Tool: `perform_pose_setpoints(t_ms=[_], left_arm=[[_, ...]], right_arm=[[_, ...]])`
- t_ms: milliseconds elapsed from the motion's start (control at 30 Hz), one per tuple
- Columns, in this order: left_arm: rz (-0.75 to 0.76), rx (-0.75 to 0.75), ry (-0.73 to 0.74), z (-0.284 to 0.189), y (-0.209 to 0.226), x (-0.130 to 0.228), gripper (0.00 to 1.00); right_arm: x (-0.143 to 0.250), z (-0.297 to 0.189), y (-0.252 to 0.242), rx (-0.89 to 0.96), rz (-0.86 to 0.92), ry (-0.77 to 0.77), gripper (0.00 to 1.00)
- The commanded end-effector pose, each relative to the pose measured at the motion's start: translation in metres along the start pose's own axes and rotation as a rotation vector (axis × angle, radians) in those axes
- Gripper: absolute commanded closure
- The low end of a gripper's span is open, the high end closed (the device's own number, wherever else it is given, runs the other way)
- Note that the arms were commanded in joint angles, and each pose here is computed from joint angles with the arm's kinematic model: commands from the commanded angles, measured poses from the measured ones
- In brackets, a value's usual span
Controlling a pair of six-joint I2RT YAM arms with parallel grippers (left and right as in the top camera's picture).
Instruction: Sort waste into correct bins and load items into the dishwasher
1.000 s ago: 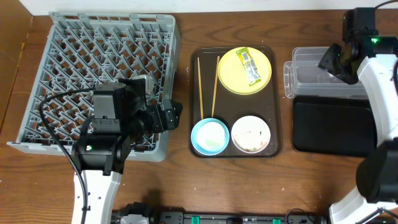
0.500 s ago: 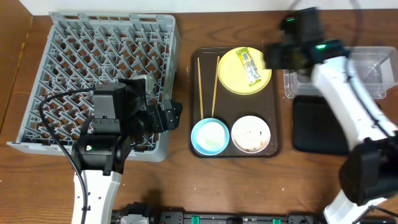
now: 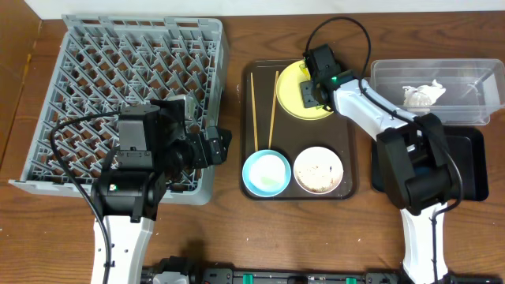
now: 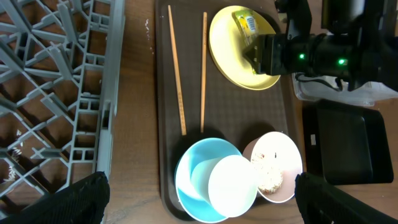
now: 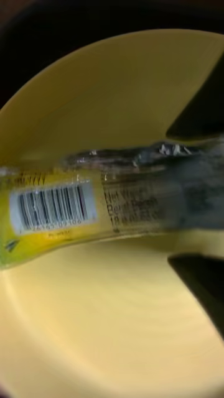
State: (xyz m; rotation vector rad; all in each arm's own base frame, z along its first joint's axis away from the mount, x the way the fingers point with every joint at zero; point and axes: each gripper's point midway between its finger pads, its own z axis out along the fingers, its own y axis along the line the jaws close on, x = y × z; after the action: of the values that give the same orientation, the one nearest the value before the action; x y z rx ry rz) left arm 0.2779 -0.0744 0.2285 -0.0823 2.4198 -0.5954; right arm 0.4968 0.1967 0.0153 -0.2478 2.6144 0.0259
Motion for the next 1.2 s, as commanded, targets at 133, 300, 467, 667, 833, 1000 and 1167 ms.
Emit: perform_pose_setpoints(t_ms=[133,300,467,667,833,1000,1167], left_arm=[[0.009,0.013,-0.018,-0.005,-0.006,-0.006,0.04],[0.009,0.013,-0.018,-0.005,-0.006,-0.006,0.04],[0.009,0.013,-0.018,-0.005,-0.006,-0.006,0.04],[0.009,0.012,-0.018,-0.005,-0.005,-0.006,0.04],[0.009,0.013,-0.018,-0.005,-0.006,-0.006,0.04],[0.009,0.013,-0.018,-0.005,-0.006,-0.006,0.04],[0.009,0.013,-0.018,-0.005,-0.006,-0.006,0.04]], right_arm=[[-0.001,-0.001,-0.019,0.021,0.041,0.01,0.99],[-0.02,-0.045,-0.018,-0.067,0.096,-0.021,0.99],[-0.041,-0.112,-0.055,-0.122,0.305,-0.063,0.99],[-0.014,-0.15,-0.135,-0.021,0.57,0.014,0.99],[0.029,-0.152,-0.204,0.17,0.81,0.116,0.99],[0.042,-0.15,-0.242,0.256,1.038,0.101,0.99],[0.033,-0.149,-0.242,0.207,1.094,0.07,0.54]])
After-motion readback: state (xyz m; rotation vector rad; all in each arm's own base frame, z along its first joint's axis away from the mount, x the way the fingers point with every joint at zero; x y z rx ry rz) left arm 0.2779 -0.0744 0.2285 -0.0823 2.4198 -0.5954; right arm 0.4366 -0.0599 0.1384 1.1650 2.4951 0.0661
